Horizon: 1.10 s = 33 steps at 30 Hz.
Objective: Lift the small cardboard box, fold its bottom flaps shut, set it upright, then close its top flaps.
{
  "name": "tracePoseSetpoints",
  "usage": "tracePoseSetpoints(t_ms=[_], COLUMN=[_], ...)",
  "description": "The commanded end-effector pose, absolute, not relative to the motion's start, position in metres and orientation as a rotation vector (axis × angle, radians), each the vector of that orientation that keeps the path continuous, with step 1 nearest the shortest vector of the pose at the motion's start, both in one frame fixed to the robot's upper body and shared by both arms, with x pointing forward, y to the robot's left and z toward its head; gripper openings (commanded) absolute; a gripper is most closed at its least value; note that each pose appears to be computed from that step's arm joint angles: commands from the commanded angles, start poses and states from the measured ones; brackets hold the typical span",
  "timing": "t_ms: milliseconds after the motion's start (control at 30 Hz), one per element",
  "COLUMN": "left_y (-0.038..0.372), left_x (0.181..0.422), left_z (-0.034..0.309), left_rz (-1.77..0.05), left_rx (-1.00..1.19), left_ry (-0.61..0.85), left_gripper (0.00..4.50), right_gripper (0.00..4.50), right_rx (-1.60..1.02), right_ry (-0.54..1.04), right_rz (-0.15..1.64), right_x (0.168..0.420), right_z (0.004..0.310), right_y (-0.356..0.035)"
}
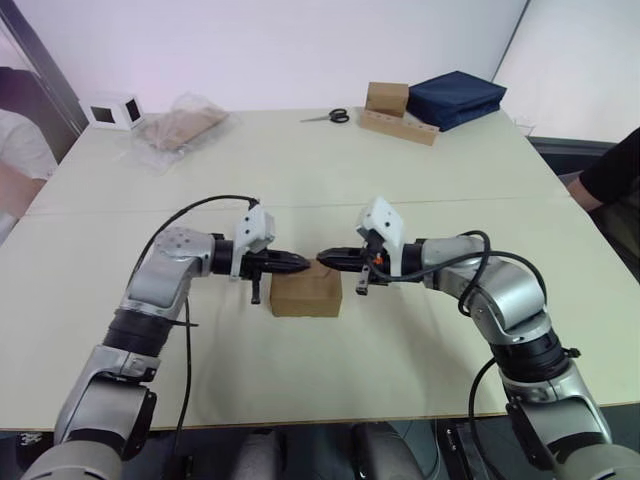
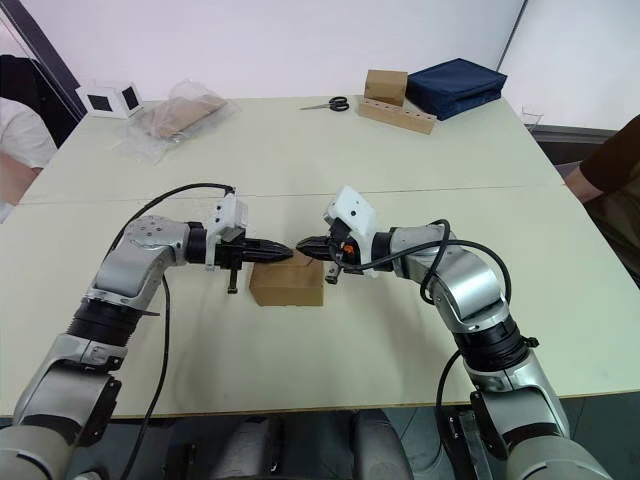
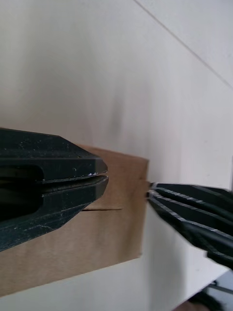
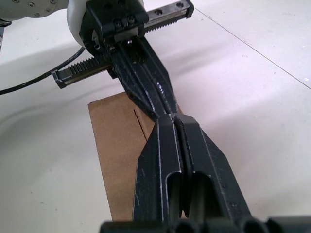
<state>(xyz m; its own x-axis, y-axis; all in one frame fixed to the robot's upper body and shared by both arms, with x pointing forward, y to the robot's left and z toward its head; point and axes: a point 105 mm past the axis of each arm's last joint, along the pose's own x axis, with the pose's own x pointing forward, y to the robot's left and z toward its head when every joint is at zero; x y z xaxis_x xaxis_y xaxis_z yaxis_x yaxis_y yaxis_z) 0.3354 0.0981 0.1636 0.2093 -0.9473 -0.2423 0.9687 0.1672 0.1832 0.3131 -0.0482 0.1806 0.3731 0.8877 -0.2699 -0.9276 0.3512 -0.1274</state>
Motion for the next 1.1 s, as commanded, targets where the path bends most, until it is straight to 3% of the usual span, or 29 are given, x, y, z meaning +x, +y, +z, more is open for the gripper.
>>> tracePoseSetpoints(t_ms=[33,200,433,600,867,967,1100], left_y=[0.100,0.105,0.111,0.112,0.110,0.109,0.117], left_x=[0.329,0.321,0.315,0.317,0.318,0.316,0.302], left_z=[0.193,0.190,0.147,0.140,0.160,0.192,0.222], left_rz=[-1.354,-1.333,-1.294,-1.268,-1.259,-1.244,-1.245], left_rx=[0.295,0.286,0.321,0.341,0.317,0.261,0.213], left_ry=[-0.018,0.008,0.133,0.156,0.095,-0.001,-0.051], left_gripper=[0.03,0.03,0.03,0.03,0.03,0.03,0.03], right_gripper=[0.00,0.00,0.00,0.00,0.00,0.00,0.00], right_rx=[-0.312,-0.300,-0.310,-0.363,-0.332,-0.291,-0.280], right_ry=[0.100,0.133,0.223,0.262,0.176,0.104,0.084], right_rz=[1.202,1.209,1.201,1.188,1.198,1.202,1.200], right_x=[0.311,0.312,0.315,0.316,0.313,0.306,0.294], right_z=[0.192,0.180,0.148,0.134,0.164,0.194,0.210], right_y=[-0.041,-0.039,-0.042,-0.046,-0.046,-0.051,-0.065])
